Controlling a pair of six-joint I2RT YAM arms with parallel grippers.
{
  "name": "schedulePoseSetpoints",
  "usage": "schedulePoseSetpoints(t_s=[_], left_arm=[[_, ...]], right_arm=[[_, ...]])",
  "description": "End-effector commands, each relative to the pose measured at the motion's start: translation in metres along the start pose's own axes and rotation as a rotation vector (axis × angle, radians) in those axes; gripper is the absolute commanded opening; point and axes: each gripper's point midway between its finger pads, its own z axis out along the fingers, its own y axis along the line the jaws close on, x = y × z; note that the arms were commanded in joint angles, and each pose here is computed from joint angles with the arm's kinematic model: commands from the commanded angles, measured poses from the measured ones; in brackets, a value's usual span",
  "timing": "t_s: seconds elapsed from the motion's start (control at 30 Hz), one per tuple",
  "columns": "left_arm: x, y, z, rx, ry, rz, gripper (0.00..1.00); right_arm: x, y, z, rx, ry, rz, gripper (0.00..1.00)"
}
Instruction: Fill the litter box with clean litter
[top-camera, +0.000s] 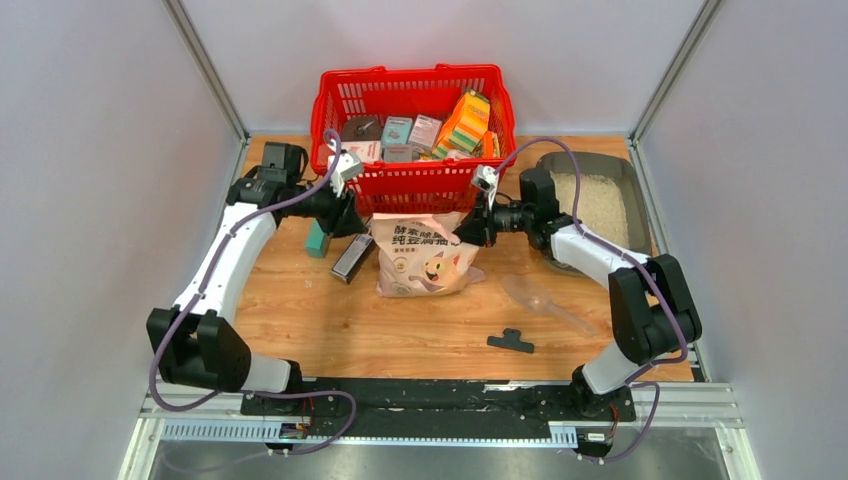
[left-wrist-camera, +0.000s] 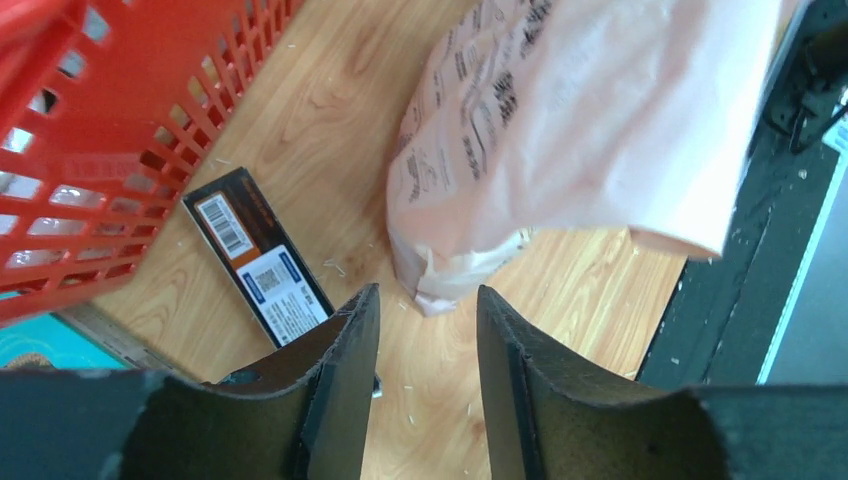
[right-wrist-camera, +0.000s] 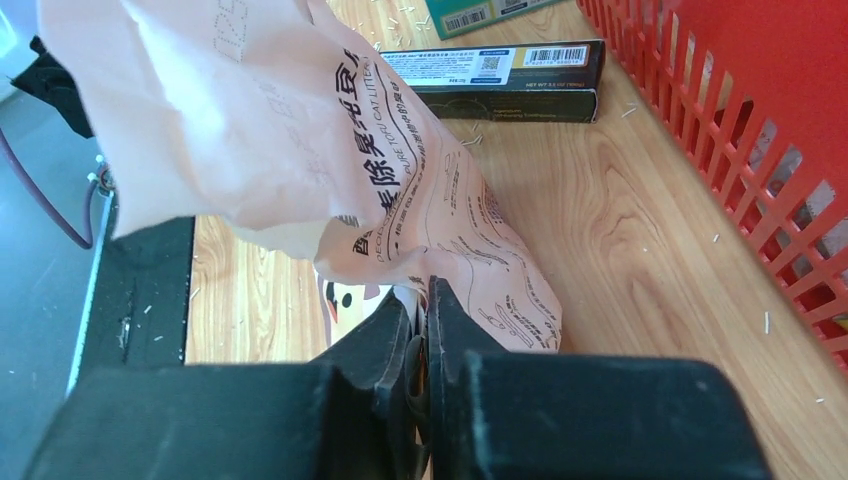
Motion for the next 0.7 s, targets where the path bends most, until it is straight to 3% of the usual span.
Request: schedulePoseSetpoints(t_s=[0.0, 0.1, 0.33, 0.47, 0.57, 0.67], left_arm=[[0.012, -0.021, -0.005, 0.076, -0.026, 0.113, 0.5], [0.012, -0.021, 0.006, 0.094, -0.081, 0.076, 0.55], [-0.005, -0.018, 0.032, 0.082, -0.206, 0.135, 0.57], [-0.017, -0.01, 0.054, 0.06, -0.286, 0.033, 0.57], [-0.026, -0.014, 0.066, 0.089, -0.303, -0.06, 0.52], [-0.029, -0.015, 0.07, 0.104, -0.318, -0.14, 0.39]], right_arm=[[-0.027, 0.006, -0.001, 0.003, -0.018, 0.034, 0.05], [-0.029, 0.008, -0.002, 0.007, -0.011, 0.065, 0.02], [-0.032, 0.009, -0.003, 0.014, 0.011, 0.08, 0.01], [-0.031, 0.009, -0.002, 0.014, 0.023, 0.135, 0.02], [-0.034, 0.011, -0.001, -0.001, 0.017, 0.17, 0.03], [-0.033, 0.012, 0.0, -0.01, 0.024, 0.196, 0.0]])
